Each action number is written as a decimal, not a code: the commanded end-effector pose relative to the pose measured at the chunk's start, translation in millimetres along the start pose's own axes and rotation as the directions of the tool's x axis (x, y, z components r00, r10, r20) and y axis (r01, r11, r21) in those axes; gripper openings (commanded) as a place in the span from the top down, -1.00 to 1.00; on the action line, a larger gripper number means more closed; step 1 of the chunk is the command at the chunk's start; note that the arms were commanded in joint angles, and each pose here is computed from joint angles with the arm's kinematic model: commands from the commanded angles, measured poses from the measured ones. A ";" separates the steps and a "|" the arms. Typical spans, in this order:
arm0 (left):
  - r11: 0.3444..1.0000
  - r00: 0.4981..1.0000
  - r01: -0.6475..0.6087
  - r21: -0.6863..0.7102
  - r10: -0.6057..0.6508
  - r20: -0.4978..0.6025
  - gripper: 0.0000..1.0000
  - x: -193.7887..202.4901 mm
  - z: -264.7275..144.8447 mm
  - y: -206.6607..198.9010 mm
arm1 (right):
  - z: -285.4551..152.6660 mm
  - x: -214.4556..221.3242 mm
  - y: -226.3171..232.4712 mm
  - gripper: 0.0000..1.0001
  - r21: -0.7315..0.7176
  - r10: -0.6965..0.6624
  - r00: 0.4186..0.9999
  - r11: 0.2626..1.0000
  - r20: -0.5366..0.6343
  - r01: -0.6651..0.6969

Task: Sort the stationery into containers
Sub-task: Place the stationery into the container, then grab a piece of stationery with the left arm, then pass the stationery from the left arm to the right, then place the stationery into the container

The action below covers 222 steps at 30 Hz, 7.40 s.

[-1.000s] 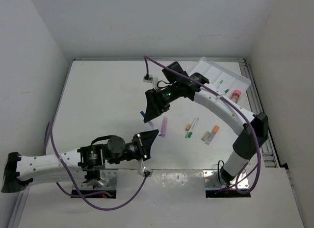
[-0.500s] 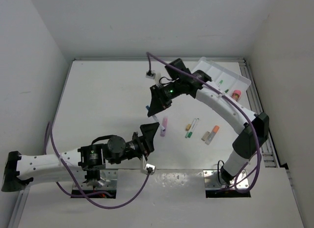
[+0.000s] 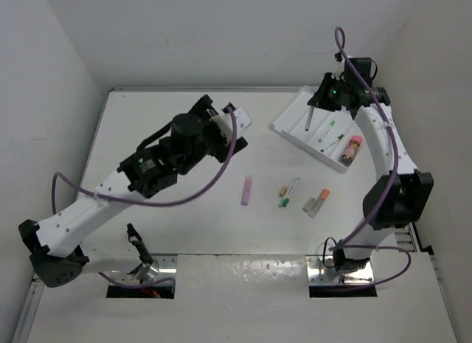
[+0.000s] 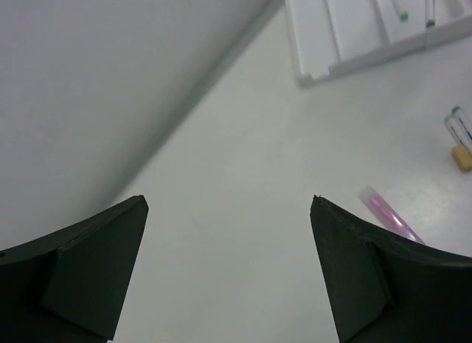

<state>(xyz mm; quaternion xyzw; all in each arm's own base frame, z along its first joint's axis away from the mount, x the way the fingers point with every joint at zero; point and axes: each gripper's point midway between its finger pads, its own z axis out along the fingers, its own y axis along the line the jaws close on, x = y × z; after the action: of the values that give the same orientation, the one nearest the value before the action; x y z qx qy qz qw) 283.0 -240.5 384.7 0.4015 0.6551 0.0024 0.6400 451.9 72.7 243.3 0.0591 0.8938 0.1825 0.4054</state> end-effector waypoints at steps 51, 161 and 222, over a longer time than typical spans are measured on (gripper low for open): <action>0.751 0.755 0.585 0.306 -0.366 -0.545 0.41 112.3 142.7 -258.3 | -78.7 58.5 -105.4 -0.25 0.291 0.026 0.997 0.956 0.068 -0.045; 0.628 0.671 0.708 0.323 -0.455 -0.585 1.00 90.3 184.8 -258.3 | -122.8 83.5 -36.0 -0.08 -0.021 -0.401 0.899 0.912 0.175 0.410; 0.684 0.683 0.722 0.106 -0.681 -0.263 -1.00 96.4 147.7 -35.8 | -44.4 -15.3 -95.8 1.00 0.294 0.006 0.980 0.954 0.198 -0.065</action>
<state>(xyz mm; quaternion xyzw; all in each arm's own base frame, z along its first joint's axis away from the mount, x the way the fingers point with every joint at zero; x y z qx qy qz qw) 403.3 -294.3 235.7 0.1393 0.8348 -0.3136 0.4306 432.8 -30.8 274.9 0.0207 0.8370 -0.0268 0.5461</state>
